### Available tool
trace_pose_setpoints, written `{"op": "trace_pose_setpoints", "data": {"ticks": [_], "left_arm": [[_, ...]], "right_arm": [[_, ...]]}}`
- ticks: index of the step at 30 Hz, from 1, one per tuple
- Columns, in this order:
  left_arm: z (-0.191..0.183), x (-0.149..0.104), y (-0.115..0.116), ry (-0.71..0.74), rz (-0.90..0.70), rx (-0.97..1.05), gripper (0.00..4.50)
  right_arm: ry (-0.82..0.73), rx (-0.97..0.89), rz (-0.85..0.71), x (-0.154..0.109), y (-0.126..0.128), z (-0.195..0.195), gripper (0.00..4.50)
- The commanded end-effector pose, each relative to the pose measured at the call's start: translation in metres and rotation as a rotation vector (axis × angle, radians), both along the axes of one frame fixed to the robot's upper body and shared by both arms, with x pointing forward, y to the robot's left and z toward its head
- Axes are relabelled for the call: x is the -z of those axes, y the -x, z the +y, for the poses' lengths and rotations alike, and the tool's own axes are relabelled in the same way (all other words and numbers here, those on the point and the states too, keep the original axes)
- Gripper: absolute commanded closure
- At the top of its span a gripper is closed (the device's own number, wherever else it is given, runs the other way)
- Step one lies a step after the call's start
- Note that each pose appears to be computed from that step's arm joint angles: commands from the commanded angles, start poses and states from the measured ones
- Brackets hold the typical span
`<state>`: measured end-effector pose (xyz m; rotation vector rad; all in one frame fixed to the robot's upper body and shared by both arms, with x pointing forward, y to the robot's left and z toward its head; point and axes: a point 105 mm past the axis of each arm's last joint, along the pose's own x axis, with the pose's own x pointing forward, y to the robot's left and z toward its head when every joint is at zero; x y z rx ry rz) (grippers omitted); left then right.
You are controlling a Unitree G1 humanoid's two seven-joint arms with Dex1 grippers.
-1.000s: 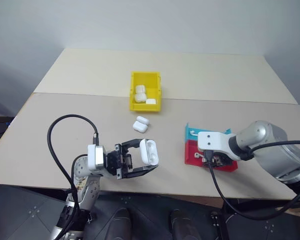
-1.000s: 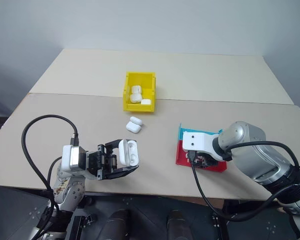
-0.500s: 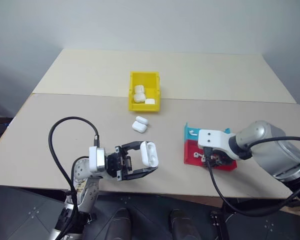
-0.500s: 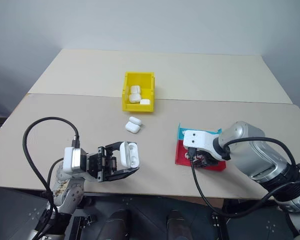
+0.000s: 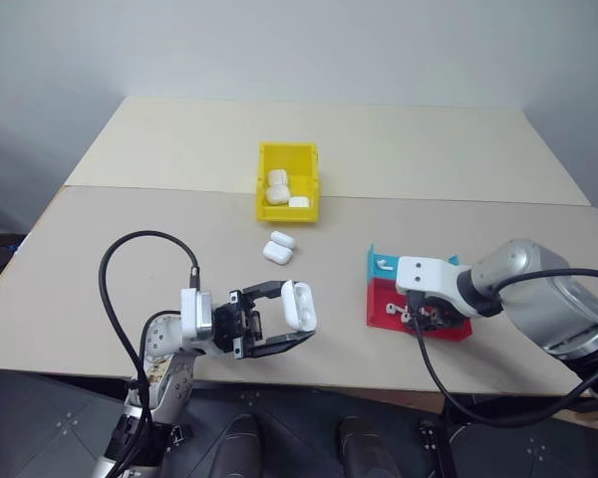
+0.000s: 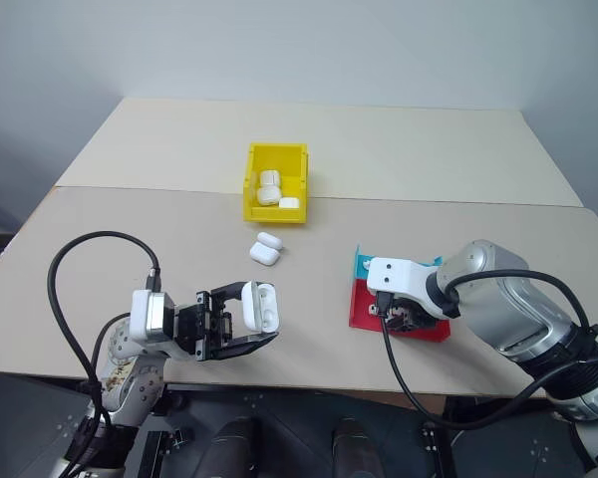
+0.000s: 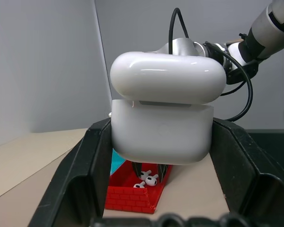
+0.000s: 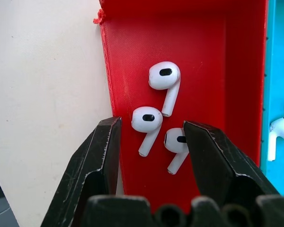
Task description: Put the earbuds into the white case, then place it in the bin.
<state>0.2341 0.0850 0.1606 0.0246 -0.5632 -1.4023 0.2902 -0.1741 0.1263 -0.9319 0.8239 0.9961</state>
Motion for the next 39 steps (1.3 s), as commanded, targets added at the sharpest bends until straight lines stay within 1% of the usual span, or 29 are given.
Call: {"op": "trace_pose_setpoints", "data": {"ticks": [1,25,28,39], "left_arm": [[-0.0017,-0.0049,0.0032,0.003,-0.016,-0.002,1.70],[-0.0018,-0.0010,0.0022,-0.012,-0.007,-0.018,1.70],[-0.0020,-0.0009,0.0025,-0.013,-0.007,-0.019,1.70],[-0.0031,-0.0006,0.0018,-0.016,-0.005,-0.025,1.70]], "right_arm": [[0.000,0.004,-0.013,-0.0019,-0.0011,0.0014,2.33],[0.003,0.019,-0.003,0.0025,-0.0024,-0.0005,2.33],[0.001,0.019,-0.004,0.0023,-0.0025,-0.0001,2.84],[0.003,0.017,0.000,0.0041,-0.0015,0.0005,2.84]]}}
